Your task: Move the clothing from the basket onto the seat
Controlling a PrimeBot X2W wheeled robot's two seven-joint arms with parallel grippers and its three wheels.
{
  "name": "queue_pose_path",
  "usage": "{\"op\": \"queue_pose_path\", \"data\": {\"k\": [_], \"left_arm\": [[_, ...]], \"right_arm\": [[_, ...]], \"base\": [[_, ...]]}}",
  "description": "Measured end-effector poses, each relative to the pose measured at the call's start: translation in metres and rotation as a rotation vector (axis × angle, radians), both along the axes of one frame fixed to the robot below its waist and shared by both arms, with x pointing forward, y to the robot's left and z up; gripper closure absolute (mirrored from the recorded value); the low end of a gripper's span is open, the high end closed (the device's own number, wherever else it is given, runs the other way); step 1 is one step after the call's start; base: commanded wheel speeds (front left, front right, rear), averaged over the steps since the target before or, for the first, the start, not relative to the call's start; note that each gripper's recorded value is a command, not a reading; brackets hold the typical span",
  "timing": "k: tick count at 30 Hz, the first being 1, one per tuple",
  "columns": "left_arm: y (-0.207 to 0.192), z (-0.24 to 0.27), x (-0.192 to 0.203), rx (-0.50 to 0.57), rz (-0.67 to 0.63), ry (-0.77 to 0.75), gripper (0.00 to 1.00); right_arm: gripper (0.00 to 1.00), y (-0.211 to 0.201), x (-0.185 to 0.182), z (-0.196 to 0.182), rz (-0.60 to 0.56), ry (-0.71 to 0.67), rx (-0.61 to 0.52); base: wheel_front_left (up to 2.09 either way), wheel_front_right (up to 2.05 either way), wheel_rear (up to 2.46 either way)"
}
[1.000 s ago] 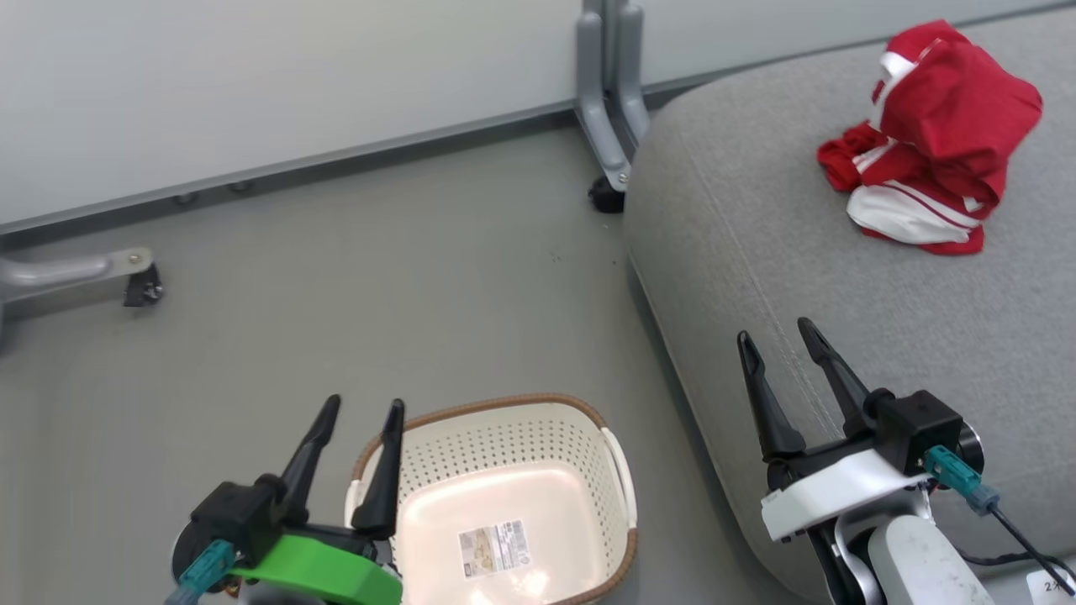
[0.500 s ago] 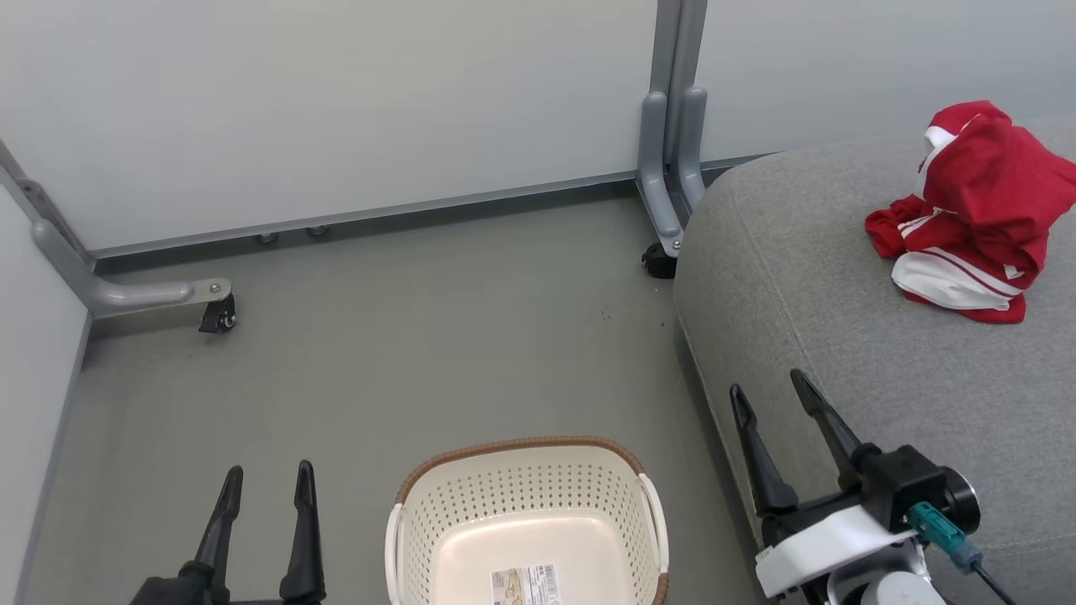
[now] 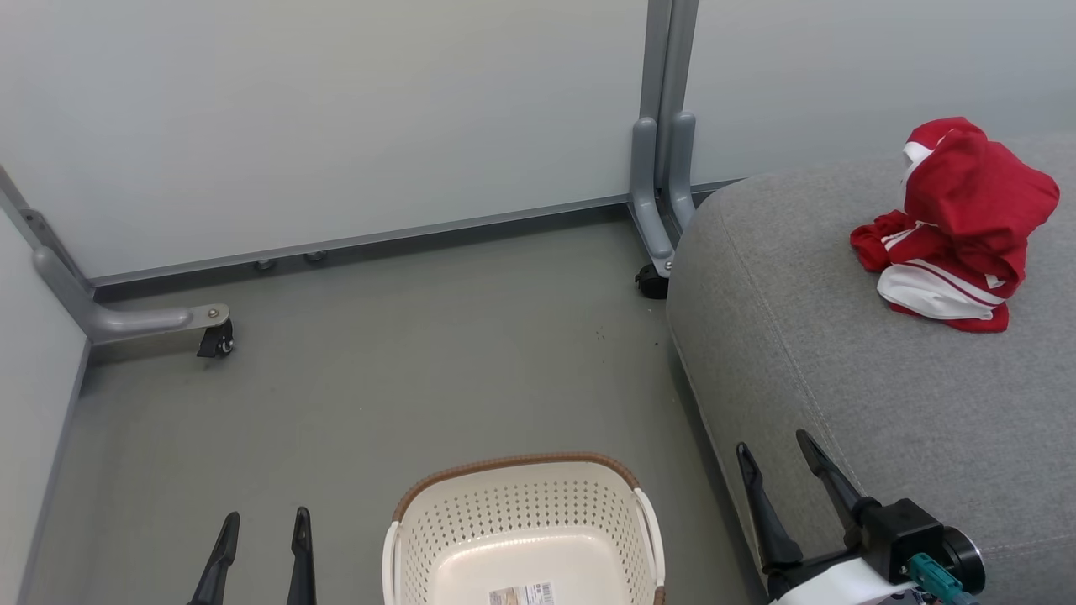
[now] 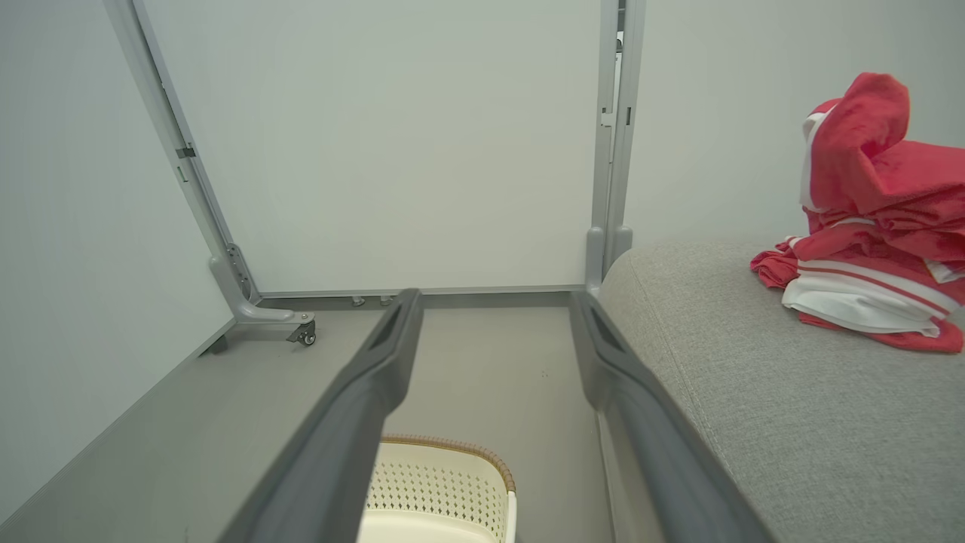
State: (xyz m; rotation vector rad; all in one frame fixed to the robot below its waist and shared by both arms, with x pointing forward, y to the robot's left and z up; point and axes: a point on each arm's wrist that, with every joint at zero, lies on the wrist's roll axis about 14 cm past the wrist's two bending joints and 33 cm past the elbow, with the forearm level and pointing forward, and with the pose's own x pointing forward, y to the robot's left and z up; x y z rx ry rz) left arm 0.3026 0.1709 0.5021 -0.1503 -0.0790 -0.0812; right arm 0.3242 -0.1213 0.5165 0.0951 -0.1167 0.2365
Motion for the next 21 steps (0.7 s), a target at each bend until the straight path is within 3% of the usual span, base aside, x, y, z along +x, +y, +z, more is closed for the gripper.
{"op": "queue_pose_path", "data": {"k": [16,17,21], "left_arm": [[0.003,-0.006,0.001,0.006,0.007,0.017,0.0],[0.003,-0.006,0.001,0.018,0.008,0.018,1.0],[0.003,-0.018,-0.002,0.008,0.01,0.057,1.0]], "right_arm": [[0.0,-0.011,-0.001,0.003,-0.034,-0.007,0.02],[1.0,-0.01,-0.001,0.002,-0.034,-0.005,0.02],[1.0,-0.01,-0.006,-0.012,-0.033,0.041,0.021]], "base": [[0.0,0.0,0.0],[0.0,0.0,0.0],[0.0,0.0,0.0]]}}
